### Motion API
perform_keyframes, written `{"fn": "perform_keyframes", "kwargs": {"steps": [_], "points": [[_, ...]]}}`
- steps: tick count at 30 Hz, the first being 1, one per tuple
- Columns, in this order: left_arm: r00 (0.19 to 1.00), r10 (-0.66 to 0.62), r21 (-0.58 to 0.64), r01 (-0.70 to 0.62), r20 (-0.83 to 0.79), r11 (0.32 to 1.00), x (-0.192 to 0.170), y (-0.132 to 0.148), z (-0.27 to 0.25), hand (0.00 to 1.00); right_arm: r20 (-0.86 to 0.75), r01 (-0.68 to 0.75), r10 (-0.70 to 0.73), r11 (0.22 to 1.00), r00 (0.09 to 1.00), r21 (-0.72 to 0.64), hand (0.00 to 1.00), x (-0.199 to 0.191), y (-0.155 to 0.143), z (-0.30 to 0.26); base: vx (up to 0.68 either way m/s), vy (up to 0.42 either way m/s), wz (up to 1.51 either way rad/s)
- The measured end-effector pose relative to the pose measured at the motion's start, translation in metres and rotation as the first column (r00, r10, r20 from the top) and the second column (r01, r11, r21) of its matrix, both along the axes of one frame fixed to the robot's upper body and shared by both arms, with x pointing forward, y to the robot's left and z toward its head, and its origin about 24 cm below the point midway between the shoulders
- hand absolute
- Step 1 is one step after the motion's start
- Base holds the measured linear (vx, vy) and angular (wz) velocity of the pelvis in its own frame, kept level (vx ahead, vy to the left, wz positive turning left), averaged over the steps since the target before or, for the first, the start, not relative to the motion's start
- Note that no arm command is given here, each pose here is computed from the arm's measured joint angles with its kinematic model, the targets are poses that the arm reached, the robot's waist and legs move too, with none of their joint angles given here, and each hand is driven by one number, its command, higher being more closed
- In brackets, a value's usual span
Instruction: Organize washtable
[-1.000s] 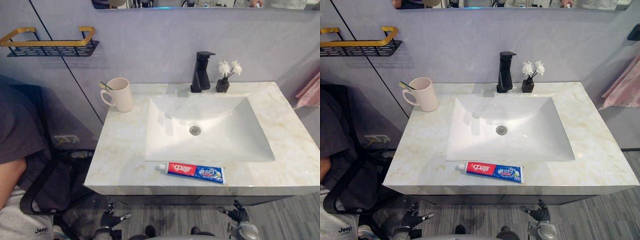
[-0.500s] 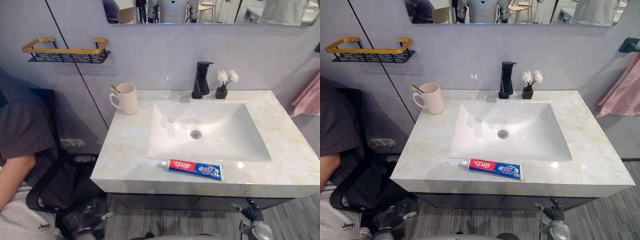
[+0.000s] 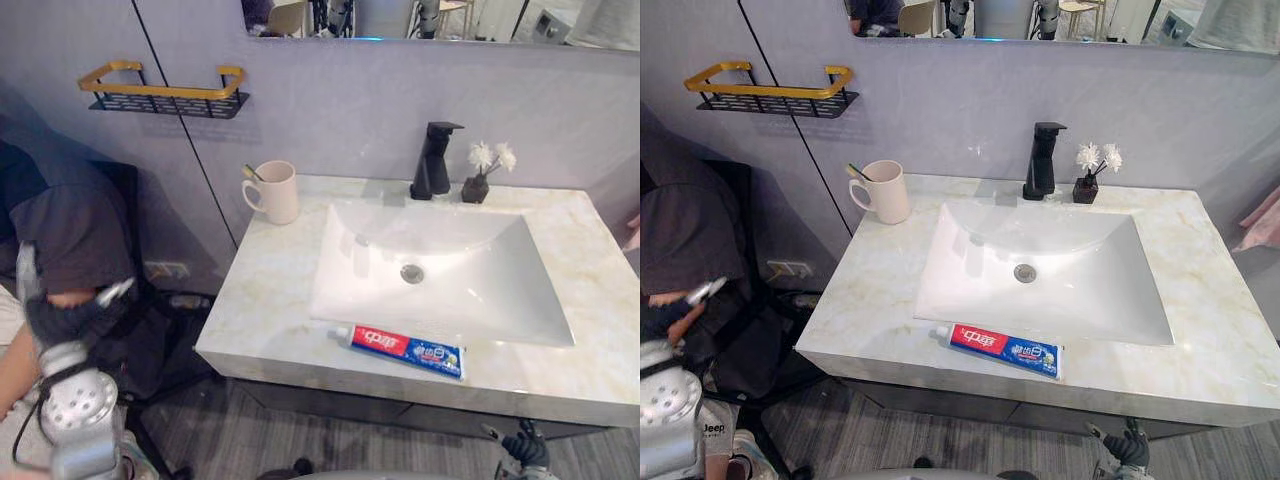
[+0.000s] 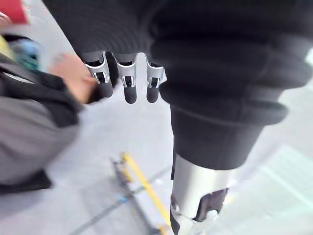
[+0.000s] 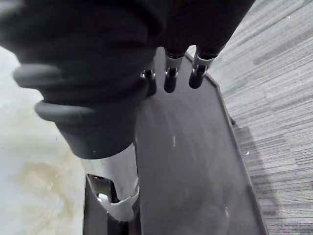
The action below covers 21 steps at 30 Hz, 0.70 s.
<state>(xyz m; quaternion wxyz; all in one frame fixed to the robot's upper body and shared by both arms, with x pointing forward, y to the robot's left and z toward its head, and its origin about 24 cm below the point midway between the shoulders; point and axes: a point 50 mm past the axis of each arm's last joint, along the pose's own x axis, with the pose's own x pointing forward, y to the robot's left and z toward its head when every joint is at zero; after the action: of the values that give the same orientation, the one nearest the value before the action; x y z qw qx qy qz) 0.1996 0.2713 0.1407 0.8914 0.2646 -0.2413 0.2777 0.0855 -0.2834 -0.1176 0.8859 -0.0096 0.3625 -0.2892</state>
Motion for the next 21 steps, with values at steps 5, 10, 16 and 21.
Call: {"fn": "perform_keyframes", "kwargs": {"steps": [5, 10, 16, 21], "points": [[0.934, -0.345, 0.137, 0.331, 0.092, 0.934, 0.02, -0.081, 0.023, 0.0, 0.016, -0.03, 0.031, 0.999, 0.999, -0.021, 0.0, 0.007, -0.004, 0.004, -0.09, -0.007, 0.03], [0.815, -0.579, 0.289, 0.557, -0.01, 0.779, 0.028, -0.137, 0.022, 0.0, 0.01, -0.084, 0.084, 0.996, 0.996, -0.022, 0.0, 0.012, 0.0, 0.004, -0.05, -0.016, -0.03], [0.658, -0.71, 0.287, 0.751, -0.249, 0.595, 0.033, -0.176, -0.014, 0.0, 0.018, -0.127, 0.127, 0.992, 0.992, -0.009, 0.0, 0.02, 0.006, 0.004, 0.0, -0.024, -0.11], [0.549, -0.706, 0.243, 0.835, -0.448, 0.494, 0.032, -0.182, -0.047, 0.0, 0.01, -0.149, 0.149, 0.989, 0.989, 0.003, 0.0, 0.019, 0.009, 0.002, 0.0, -0.007, 0.0]]}}
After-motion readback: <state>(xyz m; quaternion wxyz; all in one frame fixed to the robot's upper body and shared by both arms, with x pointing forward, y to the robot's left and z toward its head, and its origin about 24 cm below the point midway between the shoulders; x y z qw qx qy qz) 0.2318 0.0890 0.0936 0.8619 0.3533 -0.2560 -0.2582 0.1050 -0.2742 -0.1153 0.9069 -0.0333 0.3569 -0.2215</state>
